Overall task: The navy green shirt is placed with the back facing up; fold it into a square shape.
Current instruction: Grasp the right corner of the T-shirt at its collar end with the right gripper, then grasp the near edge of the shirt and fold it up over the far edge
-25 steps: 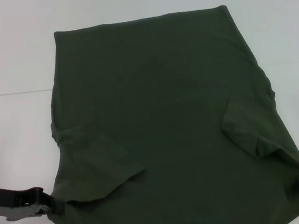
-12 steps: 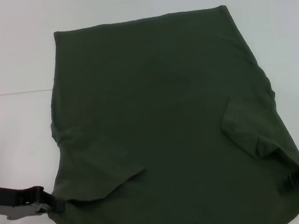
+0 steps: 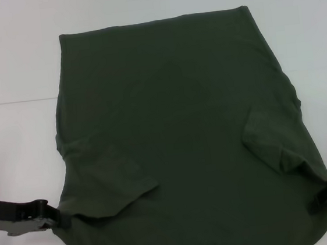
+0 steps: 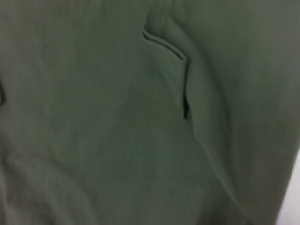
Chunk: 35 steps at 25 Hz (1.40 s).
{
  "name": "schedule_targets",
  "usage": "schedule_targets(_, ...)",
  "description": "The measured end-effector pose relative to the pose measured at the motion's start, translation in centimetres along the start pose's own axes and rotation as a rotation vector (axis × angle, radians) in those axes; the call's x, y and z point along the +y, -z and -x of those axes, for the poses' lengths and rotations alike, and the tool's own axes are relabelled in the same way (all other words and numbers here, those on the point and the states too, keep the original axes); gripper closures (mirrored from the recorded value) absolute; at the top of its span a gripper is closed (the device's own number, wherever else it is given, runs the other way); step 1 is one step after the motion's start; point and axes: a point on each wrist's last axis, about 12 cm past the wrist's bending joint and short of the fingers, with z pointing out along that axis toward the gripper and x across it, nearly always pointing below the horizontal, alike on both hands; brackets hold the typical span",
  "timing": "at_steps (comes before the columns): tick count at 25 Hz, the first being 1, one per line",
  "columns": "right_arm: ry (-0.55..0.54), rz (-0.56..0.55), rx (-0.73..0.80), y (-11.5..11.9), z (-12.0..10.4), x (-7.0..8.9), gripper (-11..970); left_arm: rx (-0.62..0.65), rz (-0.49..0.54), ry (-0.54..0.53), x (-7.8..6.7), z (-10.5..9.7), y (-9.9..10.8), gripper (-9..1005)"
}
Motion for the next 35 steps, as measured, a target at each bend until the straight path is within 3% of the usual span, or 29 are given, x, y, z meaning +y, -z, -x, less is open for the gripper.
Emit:
schedule_targets(11,0.013,-0.001,-0.011,0.3,0.3,0.2,838,-0.012,-0.008,0.001,0.0,0.0,0.0,992)
schedule_targets(20,0.094,0.020,0.009,0.4,0.4,0.7,893,-0.010,-0.016,0.002,0.2,-0.1,0.3,991)
schedule_targets(35,0.377,0.225,0.241,0.7,-1.9,3.4,894,0.157,-0.071,-0.001,0.8,-1.5,3.1,992)
